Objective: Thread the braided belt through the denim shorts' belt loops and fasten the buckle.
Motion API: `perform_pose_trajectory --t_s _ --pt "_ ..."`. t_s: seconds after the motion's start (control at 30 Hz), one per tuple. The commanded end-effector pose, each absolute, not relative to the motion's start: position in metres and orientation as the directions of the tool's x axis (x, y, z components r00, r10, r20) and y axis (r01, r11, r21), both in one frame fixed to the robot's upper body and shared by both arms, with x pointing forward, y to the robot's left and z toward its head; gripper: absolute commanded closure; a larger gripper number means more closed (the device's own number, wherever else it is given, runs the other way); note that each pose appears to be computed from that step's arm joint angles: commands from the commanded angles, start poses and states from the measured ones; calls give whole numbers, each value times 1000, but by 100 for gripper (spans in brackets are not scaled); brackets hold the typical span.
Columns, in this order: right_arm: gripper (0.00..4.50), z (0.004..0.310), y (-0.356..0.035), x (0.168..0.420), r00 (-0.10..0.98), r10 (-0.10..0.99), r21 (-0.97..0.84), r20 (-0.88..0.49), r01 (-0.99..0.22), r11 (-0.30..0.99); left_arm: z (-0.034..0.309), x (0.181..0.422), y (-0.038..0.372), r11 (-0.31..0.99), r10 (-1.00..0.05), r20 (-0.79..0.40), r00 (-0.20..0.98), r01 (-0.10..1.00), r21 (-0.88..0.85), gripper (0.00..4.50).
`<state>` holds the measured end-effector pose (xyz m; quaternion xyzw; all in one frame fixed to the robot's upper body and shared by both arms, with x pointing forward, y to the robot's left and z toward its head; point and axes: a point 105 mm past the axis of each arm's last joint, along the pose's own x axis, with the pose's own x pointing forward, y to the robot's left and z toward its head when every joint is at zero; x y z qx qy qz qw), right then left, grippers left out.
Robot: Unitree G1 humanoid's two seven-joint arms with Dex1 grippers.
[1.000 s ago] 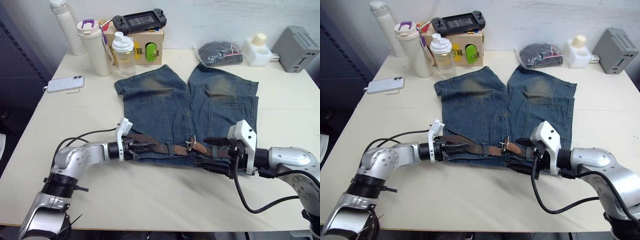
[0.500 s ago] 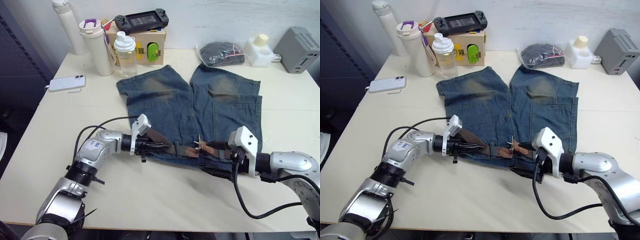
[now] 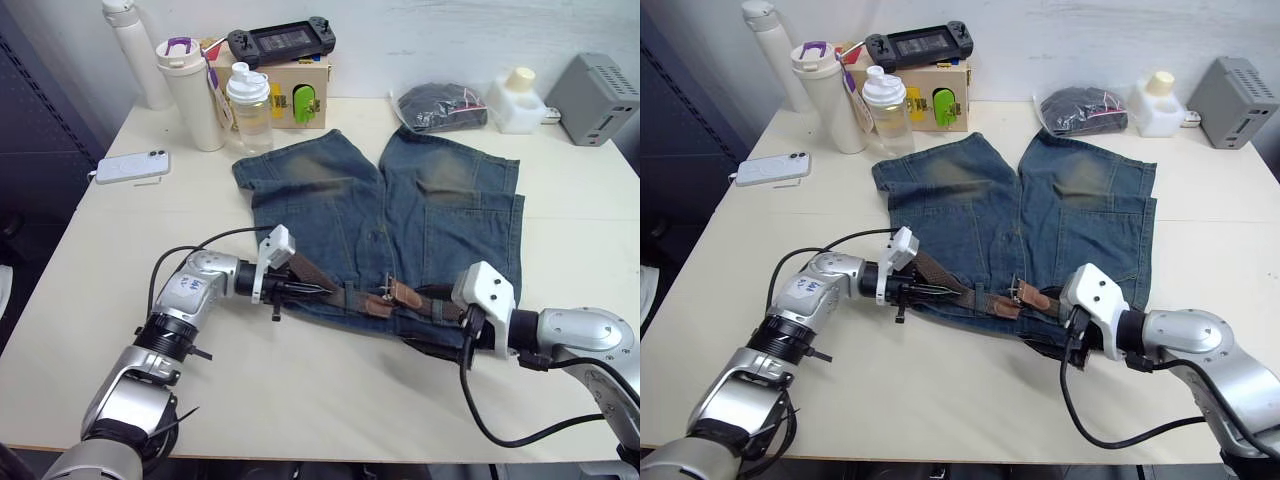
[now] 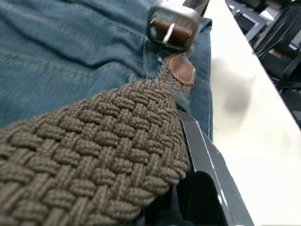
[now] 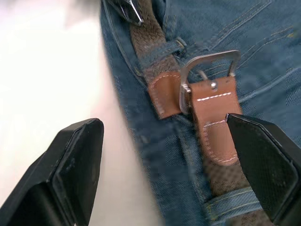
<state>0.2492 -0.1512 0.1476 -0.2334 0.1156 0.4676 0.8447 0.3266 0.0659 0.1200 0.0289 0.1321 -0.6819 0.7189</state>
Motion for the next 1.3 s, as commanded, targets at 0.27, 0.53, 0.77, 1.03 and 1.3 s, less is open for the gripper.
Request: perform_pose_trajectory --t_s 0.27,0.53,0.77,1.03,1.3 --pt "5 142 -144 245 589 686 -654 -428 -726 215 122 322 36 -2 -980 -198 -21 996 -94 450" --pt "5 138 -156 255 673 629 -782 -389 -603 161 120 322 42 9 -979 -203 -14 994 -109 450" --pt "5 137 -163 262 728 590 -853 -349 -507 121 121 323 41 8 -980 -199 -15 994 -113 450" --pt "5 151 -155 267 751 611 -900 -253 -414 136 122 323 41 3 -981 -195 -20 993 -115 450" --pt "5 160 -147 267 733 638 -915 -237 -389 106 121 323 40 -6 -981 -192 -29 993 -120 450"
